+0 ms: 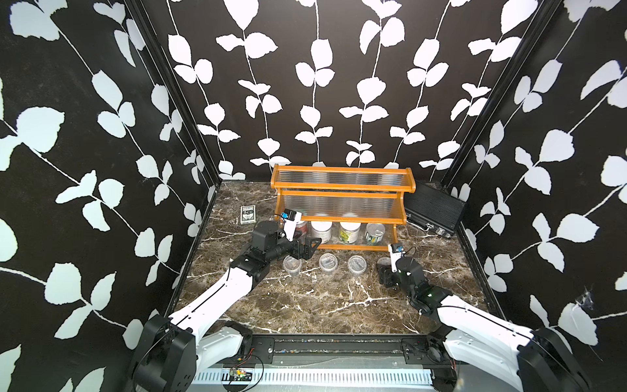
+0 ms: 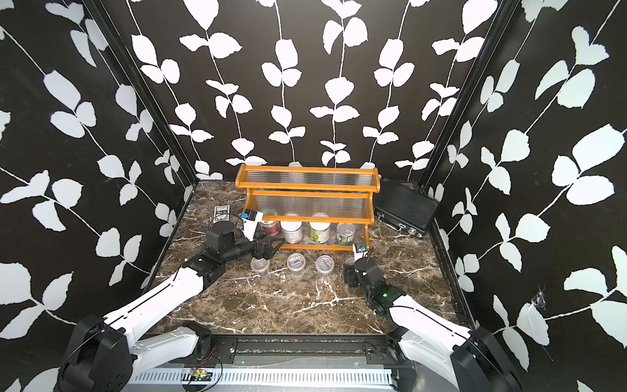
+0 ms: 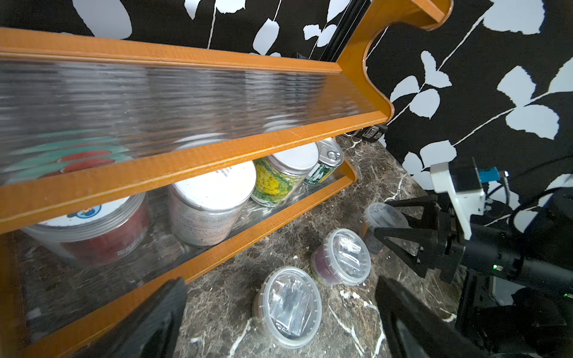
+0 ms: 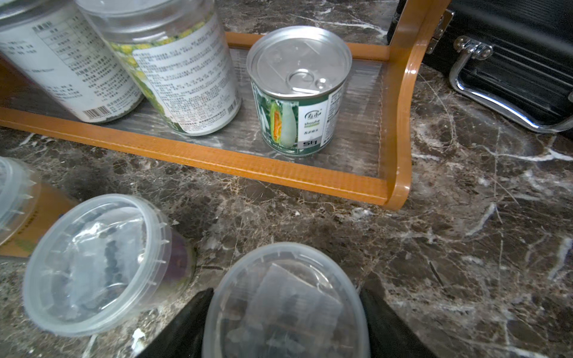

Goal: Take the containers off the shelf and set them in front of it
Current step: Place the container at the center of the board.

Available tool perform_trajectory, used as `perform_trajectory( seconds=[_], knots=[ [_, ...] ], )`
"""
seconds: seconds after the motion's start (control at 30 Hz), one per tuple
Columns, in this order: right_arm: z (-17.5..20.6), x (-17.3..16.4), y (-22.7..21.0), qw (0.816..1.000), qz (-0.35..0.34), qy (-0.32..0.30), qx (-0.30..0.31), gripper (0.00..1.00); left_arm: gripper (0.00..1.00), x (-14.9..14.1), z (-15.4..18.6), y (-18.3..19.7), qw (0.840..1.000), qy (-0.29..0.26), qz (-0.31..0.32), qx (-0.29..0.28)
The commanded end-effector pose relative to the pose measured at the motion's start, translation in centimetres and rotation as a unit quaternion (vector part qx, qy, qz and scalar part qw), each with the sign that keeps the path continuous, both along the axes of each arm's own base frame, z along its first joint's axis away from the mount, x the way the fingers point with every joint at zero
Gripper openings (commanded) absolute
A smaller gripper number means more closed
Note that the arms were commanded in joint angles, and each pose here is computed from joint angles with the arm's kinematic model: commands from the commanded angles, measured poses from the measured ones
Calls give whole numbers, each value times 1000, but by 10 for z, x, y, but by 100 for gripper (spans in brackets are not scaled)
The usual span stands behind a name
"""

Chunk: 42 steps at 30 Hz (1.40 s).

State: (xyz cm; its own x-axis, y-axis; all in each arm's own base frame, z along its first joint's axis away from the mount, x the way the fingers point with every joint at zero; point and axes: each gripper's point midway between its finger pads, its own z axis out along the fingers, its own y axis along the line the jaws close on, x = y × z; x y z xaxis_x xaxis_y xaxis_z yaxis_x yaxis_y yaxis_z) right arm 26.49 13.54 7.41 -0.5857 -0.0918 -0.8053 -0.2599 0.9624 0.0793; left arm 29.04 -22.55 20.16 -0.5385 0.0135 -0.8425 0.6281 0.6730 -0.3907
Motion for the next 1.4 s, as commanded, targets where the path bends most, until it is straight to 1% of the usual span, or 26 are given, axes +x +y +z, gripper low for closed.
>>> perform_trajectory(
  seconds=[0.0, 0.13, 0.33, 0.57, 0.7, 0.93, 1.37],
  knots=[
    [7, 9, 5, 999, -5, -34, 22, 74, 98, 2, 10, 4, 1000, -20, 7, 12],
    [-1, 8, 2, 999, -10, -30, 12, 76, 98, 1, 6, 6, 1000, -17, 11, 20],
    [-11, 6, -3, 1000, -13, -21, -7, 83, 98, 0, 4, 10, 999, -19, 15, 29],
    [-9, 13, -2, 999, -20, -25, -12, 84, 98, -1, 3, 11, 999, -21, 14, 35],
    [-8, 17, -4, 999, -24, -24, -21, 81, 98, -2, 1, 13, 999, -21, 16, 41],
    [-2, 29, -3, 999, -32, -29, -15, 75, 98, -3, -1, 15, 998, -20, 17, 48],
    [3, 54, 4, 999, -28, -32, 9, 72, 98, -3, -2, 16, 998, -22, 18, 57]
  ],
)
